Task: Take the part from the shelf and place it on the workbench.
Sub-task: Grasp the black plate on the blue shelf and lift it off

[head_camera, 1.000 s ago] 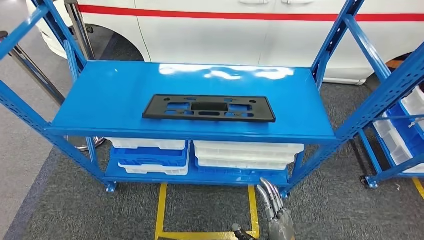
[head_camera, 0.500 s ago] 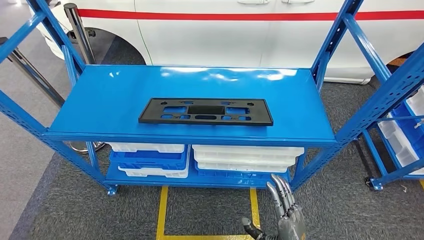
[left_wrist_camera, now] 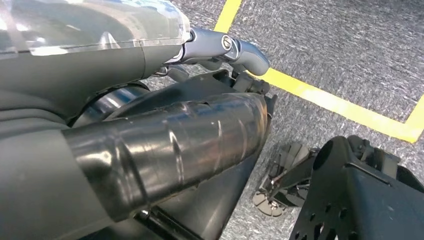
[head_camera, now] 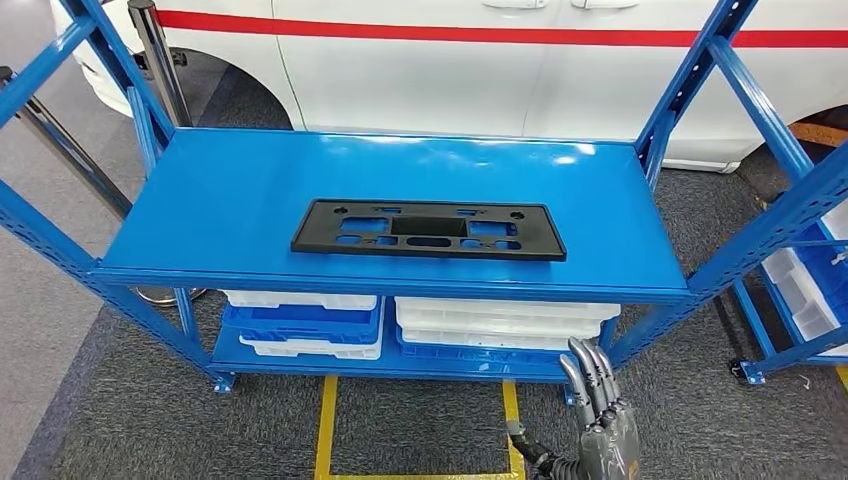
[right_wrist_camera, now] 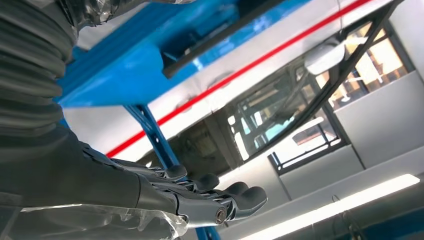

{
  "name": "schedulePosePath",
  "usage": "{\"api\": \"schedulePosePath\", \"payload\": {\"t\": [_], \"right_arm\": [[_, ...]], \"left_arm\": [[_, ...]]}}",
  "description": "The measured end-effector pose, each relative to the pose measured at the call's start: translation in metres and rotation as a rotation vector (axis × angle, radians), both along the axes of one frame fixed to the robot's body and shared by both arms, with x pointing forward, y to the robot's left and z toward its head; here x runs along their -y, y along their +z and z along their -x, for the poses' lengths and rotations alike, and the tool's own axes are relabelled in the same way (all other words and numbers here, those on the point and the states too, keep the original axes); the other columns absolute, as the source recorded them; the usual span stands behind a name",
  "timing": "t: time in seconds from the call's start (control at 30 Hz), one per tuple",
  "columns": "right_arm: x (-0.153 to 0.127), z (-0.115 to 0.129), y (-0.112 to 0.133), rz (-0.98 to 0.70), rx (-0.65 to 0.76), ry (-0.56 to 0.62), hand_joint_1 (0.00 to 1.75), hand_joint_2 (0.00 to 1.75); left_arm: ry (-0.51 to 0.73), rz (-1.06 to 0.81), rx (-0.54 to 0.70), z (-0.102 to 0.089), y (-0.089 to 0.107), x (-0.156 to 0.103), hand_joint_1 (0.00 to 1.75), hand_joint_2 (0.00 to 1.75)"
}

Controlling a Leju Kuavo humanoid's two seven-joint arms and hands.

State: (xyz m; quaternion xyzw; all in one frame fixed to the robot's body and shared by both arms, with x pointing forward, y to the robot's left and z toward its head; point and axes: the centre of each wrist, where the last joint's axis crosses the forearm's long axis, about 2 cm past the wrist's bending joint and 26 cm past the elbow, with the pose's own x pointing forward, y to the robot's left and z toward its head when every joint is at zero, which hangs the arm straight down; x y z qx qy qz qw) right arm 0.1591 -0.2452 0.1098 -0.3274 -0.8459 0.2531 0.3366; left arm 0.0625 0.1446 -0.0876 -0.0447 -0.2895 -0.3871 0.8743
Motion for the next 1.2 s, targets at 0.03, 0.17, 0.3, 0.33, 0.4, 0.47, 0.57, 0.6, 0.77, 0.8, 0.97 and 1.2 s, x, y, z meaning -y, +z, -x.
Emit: {"api": "schedulePosePath", "payload": {"t": [0.03, 0.17, 0.3, 0.33, 0.4, 0.47, 0.57, 0.6, 0.77, 0.8, 0.97, 1.2], "right_arm": [[0.002, -0.001, 0.001, 0.003, 0.003, -0.009, 0.00, 1.75], [0.011, -0.002, 0.002, 0.016, 0.001, -0.034, 0.00, 1.75], [0.015, -0.003, 0.002, 0.022, 0.004, -0.044, 0.00, 1.75], [0.015, -0.004, 0.003, 0.022, 0.005, -0.045, 0.00, 1.75], [0.016, -0.004, 0.003, 0.022, 0.007, -0.048, 0.00, 1.75], [0.016, -0.004, 0.003, 0.022, 0.007, -0.049, 0.00, 1.75], [0.016, -0.004, 0.003, 0.021, 0.008, -0.051, 0.00, 1.75], [0.016, -0.004, 0.003, 0.020, 0.007, -0.053, 0.00, 1.75], [0.017, -0.005, 0.003, 0.016, 0.001, -0.061, 0.00, 1.75], [0.017, -0.005, 0.003, 0.016, 0.001, -0.062, 0.00, 1.75], [0.020, -0.008, 0.005, 0.015, -0.005, -0.077, 0.00, 1.75], [0.032, -0.017, 0.005, -0.005, -0.048, -0.083, 0.00, 1.75]], "left_arm": [[-0.002, 0.000, 0.001, 0.000, 0.000, 0.000, 0.00, 0.00], [-0.005, 0.001, 0.003, 0.000, 0.000, 0.000, 0.00, 0.00], [-0.007, 0.001, 0.004, 0.000, 0.000, 0.001, 0.00, 0.00], [-0.008, 0.002, 0.004, 0.000, 0.000, 0.001, 0.00, 0.00], [-0.008, 0.002, 0.004, -0.001, 0.000, 0.001, 0.00, 0.00], [-0.009, 0.001, 0.004, -0.001, 0.000, 0.001, 0.00, 0.00], [-0.010, 0.000, 0.003, -0.001, 0.000, 0.000, 0.00, 0.00], [-0.010, 0.000, 0.003, -0.001, 0.000, 0.000, 0.00, 0.00], [-0.011, 0.000, 0.001, -0.001, 0.000, 0.000, 0.00, 0.00], [-0.012, 0.000, 0.001, -0.001, 0.000, -0.001, 0.00, 0.00], [-0.014, 0.001, -0.002, -0.001, 0.000, 0.000, 0.00, 0.00], [-0.024, 0.000, -0.002, -0.001, 0.000, 0.000, 0.00, 0.00]]}}
